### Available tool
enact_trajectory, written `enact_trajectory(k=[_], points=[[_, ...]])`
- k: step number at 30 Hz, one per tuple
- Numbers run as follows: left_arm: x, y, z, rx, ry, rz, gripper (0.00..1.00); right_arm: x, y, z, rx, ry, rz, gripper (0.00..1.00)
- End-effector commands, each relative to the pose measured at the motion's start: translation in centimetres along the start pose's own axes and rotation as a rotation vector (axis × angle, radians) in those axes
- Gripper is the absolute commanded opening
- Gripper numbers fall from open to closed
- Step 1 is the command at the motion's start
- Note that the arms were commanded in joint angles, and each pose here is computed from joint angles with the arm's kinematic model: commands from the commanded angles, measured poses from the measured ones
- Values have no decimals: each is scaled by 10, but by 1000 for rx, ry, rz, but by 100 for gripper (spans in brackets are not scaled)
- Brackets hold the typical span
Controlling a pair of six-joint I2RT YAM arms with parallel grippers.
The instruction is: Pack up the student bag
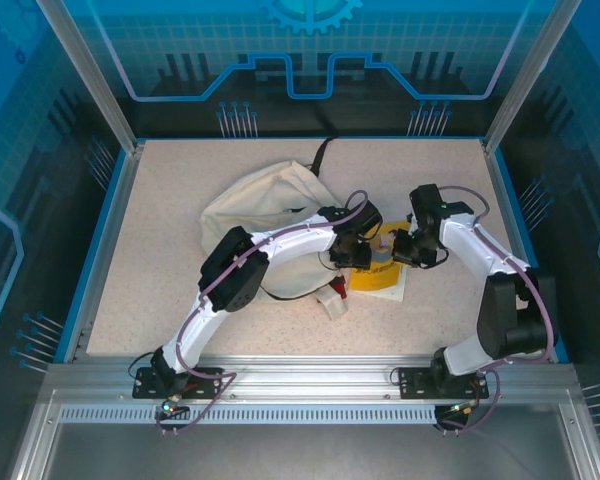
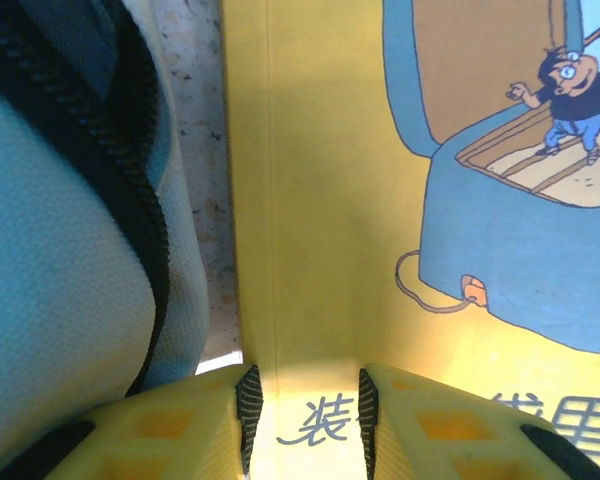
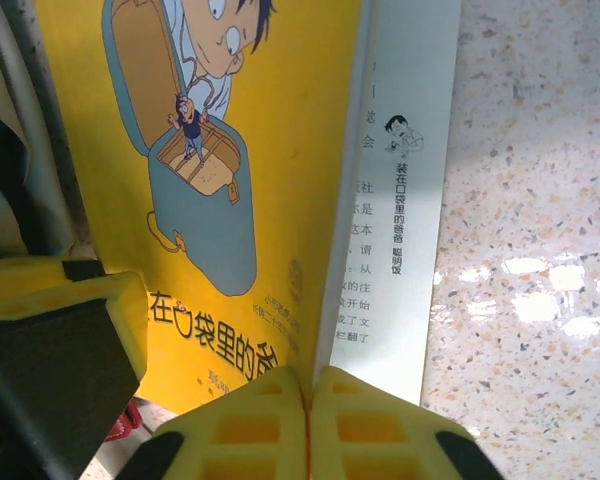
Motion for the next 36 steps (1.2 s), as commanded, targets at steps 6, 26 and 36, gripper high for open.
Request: enact_trajectory(k=[6,26,36], points=[[7,-39,-8,-146,62,73,47,-4,-33,-8,98,28,-99,0],[27,-186,84,-693,-112,-123,99,-10,-142,24,809,-206,-302,0],[22,-178,95,-856,-218,-36,99,1,-149,75,974,-339,-217,0]])
Point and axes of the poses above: each hand's point on the last joint's axis, 136 mm out from that joint toward the fingers, its own y axis out along the fingers, its own z axis along the line the jaws close on, x = y × z, the point moved 10 cm from there along -y, back along the fingers, and after that the axes turned 1 degree about -y, right-handed, at the moved point
